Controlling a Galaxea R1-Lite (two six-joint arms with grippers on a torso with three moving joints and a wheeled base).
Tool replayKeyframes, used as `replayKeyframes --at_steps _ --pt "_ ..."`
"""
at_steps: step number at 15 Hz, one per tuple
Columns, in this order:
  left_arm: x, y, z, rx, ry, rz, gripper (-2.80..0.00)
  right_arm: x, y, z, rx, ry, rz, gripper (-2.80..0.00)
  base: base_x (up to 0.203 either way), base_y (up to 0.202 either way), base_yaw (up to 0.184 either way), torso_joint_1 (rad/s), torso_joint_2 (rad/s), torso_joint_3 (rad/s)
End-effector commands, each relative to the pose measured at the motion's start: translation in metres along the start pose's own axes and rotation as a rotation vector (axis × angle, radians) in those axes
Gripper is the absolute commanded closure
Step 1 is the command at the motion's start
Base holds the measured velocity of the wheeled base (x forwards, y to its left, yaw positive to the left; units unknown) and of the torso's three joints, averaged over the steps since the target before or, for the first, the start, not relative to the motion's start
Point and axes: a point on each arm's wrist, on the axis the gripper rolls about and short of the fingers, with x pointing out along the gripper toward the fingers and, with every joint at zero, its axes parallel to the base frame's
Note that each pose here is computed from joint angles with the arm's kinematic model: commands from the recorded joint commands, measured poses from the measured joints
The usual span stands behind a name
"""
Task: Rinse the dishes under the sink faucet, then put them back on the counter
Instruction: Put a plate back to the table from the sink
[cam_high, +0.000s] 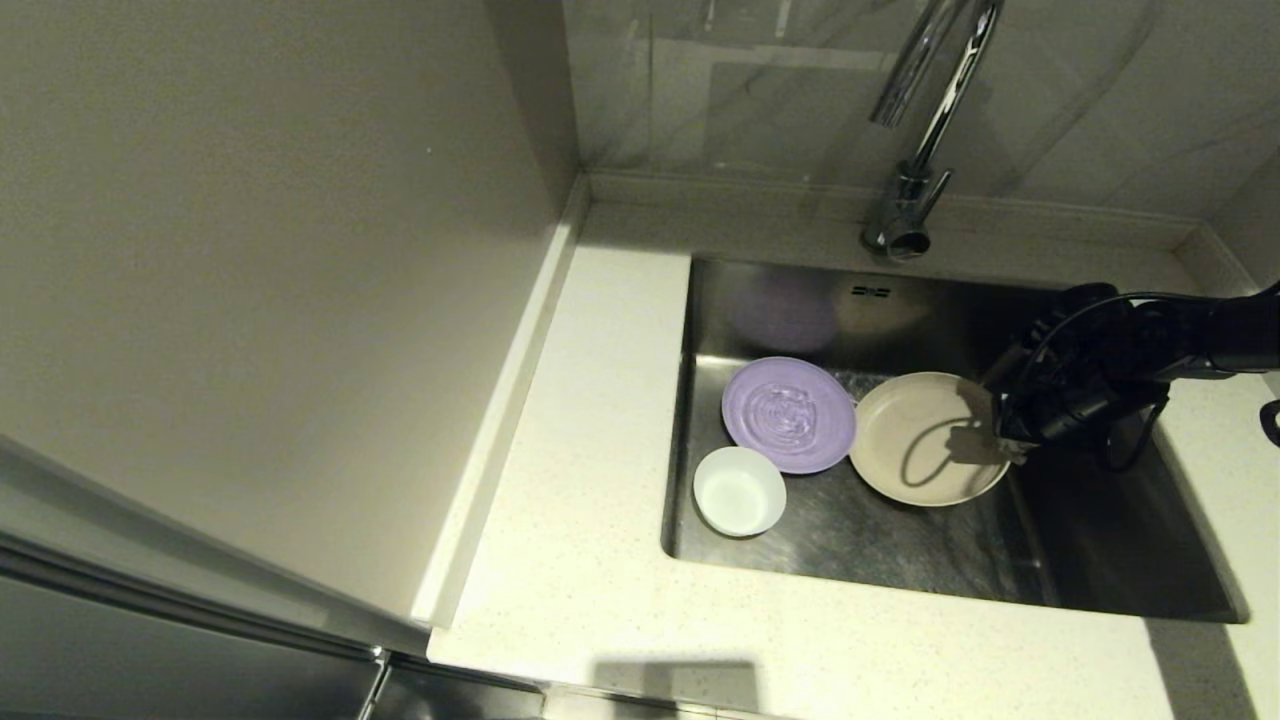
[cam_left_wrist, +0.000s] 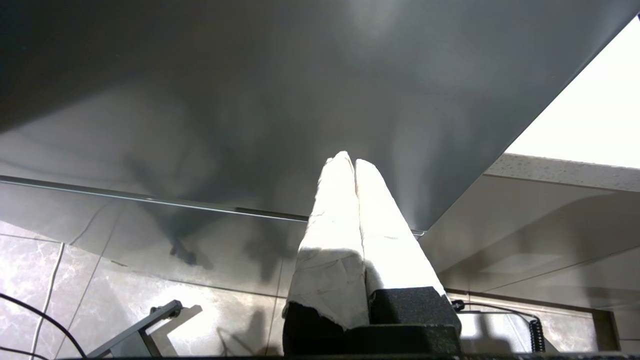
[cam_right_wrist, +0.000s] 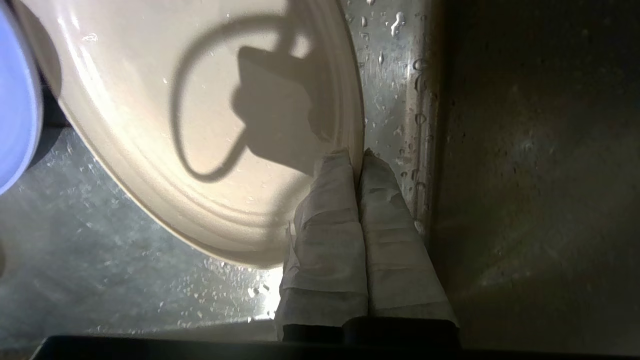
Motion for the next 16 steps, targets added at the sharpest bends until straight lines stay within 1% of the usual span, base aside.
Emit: replayKeyframes --at_steps 1,4,6,8,12,15,16 --pt "0.0 0.0 0.0 -0.001 -0.004 0.0 0.0 -0.014 0.0 0.003 0.003 -0.022 0.003 0.0 0.0 0.0 0.0 0.0 0.0 0.0" --pt "0.0 0.0 0.0 -0.001 -0.004 0.0 0.0 -0.032 -0.002 0.007 0.007 -0.061 -0.003 0.0 0.0 0.0 0.0 0.0 0.0 0.0" --pt "0.0 0.0 0.0 -0.001 -0.004 0.0 0.0 -0.051 -0.005 0.012 0.011 -0.106 -0.007 0.0 0.0 0.0 0.0 0.0 0.0 0.0" --pt "0.0 0.0 0.0 -0.001 -0.004 0.0 0.0 -0.086 -0.006 0.017 0.006 -0.177 0.001 0.0 0.0 0.0 0.0 0.0 0.0 0.0" --pt "0.0 0.0 0.0 -0.001 -0.004 0.0 0.0 -0.156 -0.008 0.013 -0.065 -0.298 0.009 0.0 0.0 0.0 0.0 0.0 0.0 0.0" --pt "0.0 0.0 0.0 -0.001 -0.004 0.0 0.0 -0.2 -0.012 0.01 -0.074 -0.396 0.009 0.0 0.0 0.0 0.0 0.0 0.0 0.0" --pt "0.0 0.0 0.0 -0.001 -0.004 0.0 0.0 -0.215 -0.015 0.009 -0.078 -0.432 -0.009 0.0 0.0 0.0 0.0 0.0 0.0 0.0"
